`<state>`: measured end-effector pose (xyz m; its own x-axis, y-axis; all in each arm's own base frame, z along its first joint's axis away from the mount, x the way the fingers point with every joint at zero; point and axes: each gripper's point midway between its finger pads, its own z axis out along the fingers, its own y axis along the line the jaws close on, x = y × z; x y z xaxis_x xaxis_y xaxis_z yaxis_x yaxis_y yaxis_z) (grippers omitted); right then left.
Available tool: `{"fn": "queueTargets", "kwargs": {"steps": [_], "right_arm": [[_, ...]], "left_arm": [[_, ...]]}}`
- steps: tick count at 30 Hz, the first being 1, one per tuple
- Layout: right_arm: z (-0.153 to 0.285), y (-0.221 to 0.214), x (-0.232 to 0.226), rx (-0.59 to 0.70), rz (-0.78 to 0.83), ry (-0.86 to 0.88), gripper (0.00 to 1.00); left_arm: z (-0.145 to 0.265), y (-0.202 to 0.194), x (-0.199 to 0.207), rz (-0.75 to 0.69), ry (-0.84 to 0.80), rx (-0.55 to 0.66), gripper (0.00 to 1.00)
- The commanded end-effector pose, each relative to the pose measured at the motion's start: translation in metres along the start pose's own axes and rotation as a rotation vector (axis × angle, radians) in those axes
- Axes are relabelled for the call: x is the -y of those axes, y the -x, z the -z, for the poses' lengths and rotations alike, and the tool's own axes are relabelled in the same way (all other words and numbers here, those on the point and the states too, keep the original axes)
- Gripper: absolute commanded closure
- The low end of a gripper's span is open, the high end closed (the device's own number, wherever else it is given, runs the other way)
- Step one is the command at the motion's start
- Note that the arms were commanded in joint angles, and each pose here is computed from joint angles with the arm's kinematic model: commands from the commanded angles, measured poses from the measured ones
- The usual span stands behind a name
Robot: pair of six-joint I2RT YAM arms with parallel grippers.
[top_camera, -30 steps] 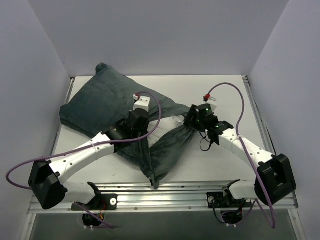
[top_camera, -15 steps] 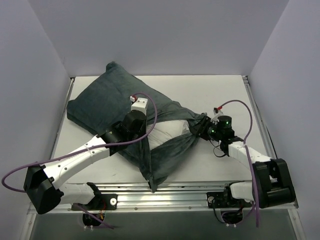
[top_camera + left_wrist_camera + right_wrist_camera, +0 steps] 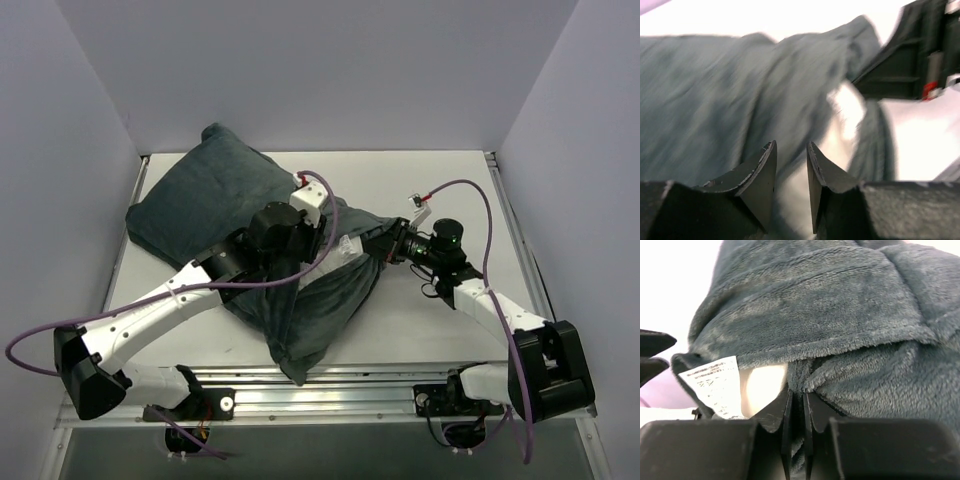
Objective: Remove the pillowcase from the pillow
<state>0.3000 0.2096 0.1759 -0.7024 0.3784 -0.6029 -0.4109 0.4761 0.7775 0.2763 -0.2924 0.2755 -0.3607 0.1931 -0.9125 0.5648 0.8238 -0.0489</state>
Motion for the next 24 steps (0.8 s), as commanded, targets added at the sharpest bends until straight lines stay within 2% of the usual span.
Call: {"fn": "queueTargets", "kwargs": {"steps": [1,4,9,17,20,22,23,24], "right_arm": [[0.001,0.029,-0.069,0.049,0.168,0.206,1.0],[0.001,0.028,-0.067,0.044,0.186,0.181,1.0],[0.001,0.023,-0.052,0.037,0.185,0.107,1.0],[0.001,0.018,-0.041,0.031,0.215,0.029,1.0],[0.0,0.016,-0.039,0.029,0.219,0.017,1.0],[-0.001,0.016,-0.037,0.032,0.224,0.005,1.0],[-0.001,0.013,-0.035,0.025,0.222,-0.005,1.0],[-0.001,0.012,-0.036,0.025,0.226,-0.009,1.0]], "left_arm": [[0.002,0.049,0.035,-0.02,-0.074,0.118,0.61],[-0.006,0.046,0.056,-0.008,-0.091,0.093,0.63],[-0.025,0.025,0.063,0.085,-0.04,0.014,0.73],[-0.045,-0.021,0.063,0.196,0.057,-0.111,0.73],[-0.05,-0.035,0.056,0.203,0.115,-0.15,0.62],[-0.056,-0.041,0.049,0.194,0.165,-0.163,0.47],[-0.058,-0.042,0.046,0.196,0.182,-0.166,0.36],[-0.058,-0.047,0.04,0.188,0.216,-0.185,0.34]]}}
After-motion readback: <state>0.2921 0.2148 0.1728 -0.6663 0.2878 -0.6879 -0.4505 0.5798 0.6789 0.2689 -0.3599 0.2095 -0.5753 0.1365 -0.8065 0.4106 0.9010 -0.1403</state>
